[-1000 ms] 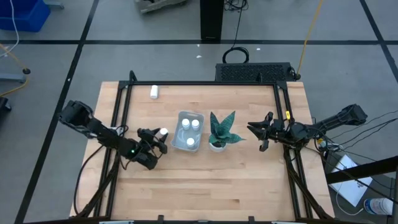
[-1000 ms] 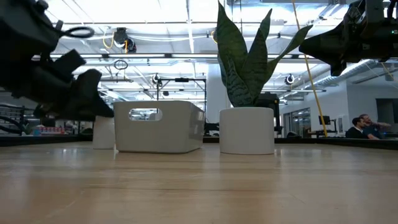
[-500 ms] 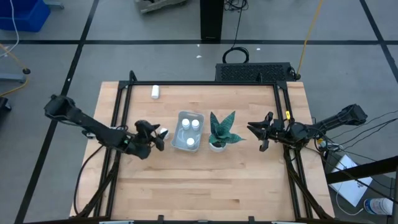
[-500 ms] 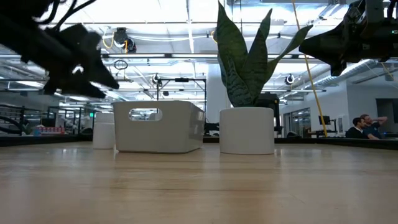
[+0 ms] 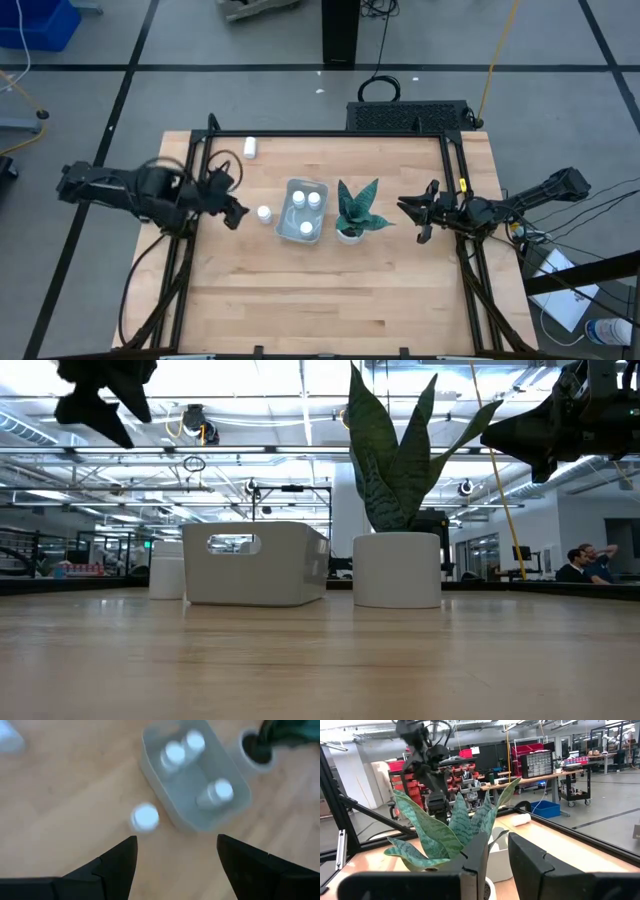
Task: Pick and place pill bottles into a basket
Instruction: Put the white pill bottle into the gray bin
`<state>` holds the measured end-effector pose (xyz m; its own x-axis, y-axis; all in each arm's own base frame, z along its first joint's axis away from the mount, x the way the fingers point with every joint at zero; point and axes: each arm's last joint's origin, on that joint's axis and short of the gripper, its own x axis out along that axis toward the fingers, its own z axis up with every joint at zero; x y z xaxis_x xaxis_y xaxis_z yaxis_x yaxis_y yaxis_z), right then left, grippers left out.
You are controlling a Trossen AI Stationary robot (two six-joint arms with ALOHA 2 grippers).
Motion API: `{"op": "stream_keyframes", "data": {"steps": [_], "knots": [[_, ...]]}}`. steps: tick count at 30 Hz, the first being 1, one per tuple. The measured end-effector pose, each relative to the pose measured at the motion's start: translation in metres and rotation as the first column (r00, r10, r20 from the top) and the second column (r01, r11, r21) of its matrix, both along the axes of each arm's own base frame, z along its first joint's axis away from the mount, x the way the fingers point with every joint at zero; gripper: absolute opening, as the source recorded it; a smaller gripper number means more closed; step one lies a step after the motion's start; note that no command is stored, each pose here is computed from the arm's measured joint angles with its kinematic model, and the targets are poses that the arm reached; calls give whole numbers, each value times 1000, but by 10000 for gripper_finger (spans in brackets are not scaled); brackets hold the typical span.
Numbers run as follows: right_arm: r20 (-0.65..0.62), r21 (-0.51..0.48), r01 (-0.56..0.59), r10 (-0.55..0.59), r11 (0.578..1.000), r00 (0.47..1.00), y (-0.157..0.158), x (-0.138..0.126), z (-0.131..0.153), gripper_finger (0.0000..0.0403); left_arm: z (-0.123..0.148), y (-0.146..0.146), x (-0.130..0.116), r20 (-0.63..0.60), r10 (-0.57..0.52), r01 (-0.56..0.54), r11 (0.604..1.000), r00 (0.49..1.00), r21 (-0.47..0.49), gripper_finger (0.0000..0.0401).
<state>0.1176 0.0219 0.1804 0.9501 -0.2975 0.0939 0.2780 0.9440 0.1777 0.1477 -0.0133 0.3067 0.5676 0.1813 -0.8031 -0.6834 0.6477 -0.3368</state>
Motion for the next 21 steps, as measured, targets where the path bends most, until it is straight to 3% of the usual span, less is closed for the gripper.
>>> {"op": "stream_keyframes", "data": {"steps": [6,12,21], "knots": [[3,1,0,0,1000,1000,0,0,0,71,23,21,8,-166,-42,15,987,985,-160,280],[4,1,0,0,1000,1000,0,0,0,71,19,44,44,-333,-118,65,984,936,-164,280],[4,2,0,0,1000,1000,0,0,0,71,-15,67,86,-430,-192,128,977,882,-172,280]]}}
